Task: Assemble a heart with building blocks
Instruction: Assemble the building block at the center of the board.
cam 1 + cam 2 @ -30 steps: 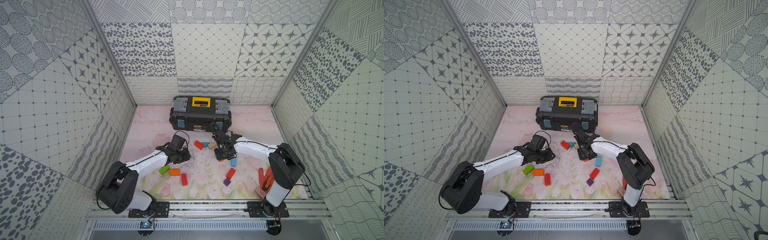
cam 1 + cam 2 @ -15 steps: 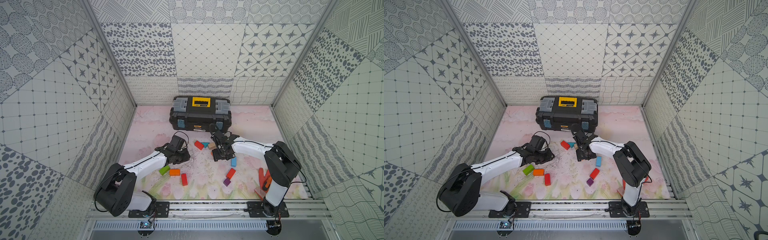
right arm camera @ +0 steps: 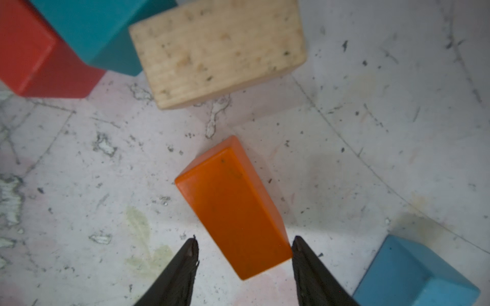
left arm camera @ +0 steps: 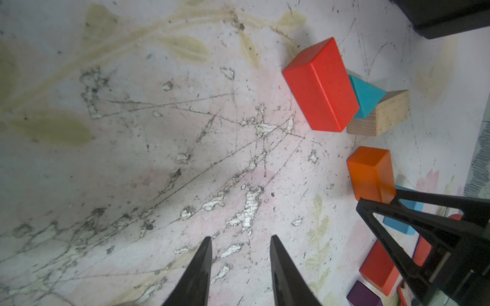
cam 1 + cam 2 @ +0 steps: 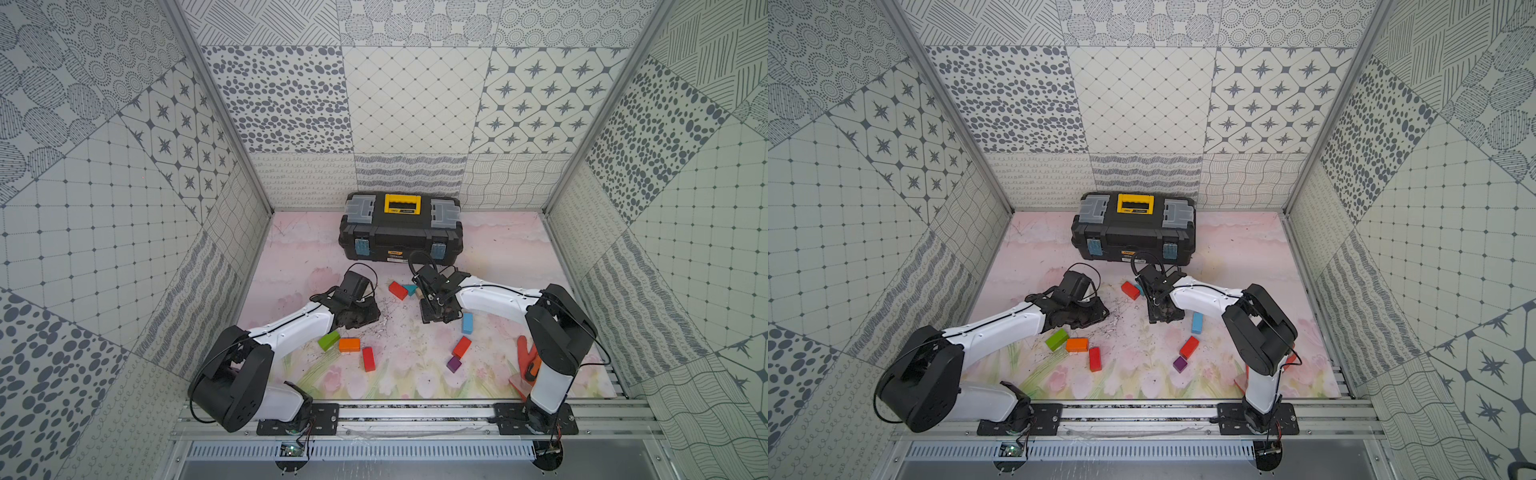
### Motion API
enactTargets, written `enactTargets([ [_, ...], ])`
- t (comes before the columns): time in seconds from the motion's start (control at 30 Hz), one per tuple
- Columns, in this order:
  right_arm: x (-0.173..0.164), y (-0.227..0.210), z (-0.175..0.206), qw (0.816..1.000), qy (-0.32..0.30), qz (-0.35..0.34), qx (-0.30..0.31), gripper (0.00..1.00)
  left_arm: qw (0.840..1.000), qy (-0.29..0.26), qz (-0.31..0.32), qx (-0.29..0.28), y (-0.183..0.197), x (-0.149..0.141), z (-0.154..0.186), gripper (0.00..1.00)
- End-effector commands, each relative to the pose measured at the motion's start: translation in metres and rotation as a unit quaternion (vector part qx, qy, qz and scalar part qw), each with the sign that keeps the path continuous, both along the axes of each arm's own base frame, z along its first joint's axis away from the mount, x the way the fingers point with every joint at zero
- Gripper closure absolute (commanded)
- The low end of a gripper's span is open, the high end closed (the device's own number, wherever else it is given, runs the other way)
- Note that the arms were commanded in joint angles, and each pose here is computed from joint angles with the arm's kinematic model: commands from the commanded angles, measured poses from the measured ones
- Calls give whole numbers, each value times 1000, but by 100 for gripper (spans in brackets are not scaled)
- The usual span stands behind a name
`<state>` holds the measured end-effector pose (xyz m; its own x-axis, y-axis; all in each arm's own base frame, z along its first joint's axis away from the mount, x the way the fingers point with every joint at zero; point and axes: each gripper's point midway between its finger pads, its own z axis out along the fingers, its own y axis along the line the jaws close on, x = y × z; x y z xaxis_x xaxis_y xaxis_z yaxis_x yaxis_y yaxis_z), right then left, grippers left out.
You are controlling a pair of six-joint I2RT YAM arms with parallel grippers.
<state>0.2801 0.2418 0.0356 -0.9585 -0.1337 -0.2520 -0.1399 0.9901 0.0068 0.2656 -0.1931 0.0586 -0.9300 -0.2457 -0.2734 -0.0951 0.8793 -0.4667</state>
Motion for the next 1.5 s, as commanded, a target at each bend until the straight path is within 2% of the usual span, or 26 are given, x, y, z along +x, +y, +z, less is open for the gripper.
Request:
enactTargets([
  [0.0,3,-5,-3,1000,3,-23,-16,45,1000,-7,-3,18,7,1,-1,64],
  [0.5,11,-12,-4,999,1,-34,-16,54,1000,-11,-1,20,10,7,4,64],
  [0.77,21,-6,-7,999,3,-47,10,49,1000,-8,2,20,13,5,1,64],
  [1.47,39,-9,-4,997,-4,-80,3,51,1000,-8,-1,15,14,3,3,64],
])
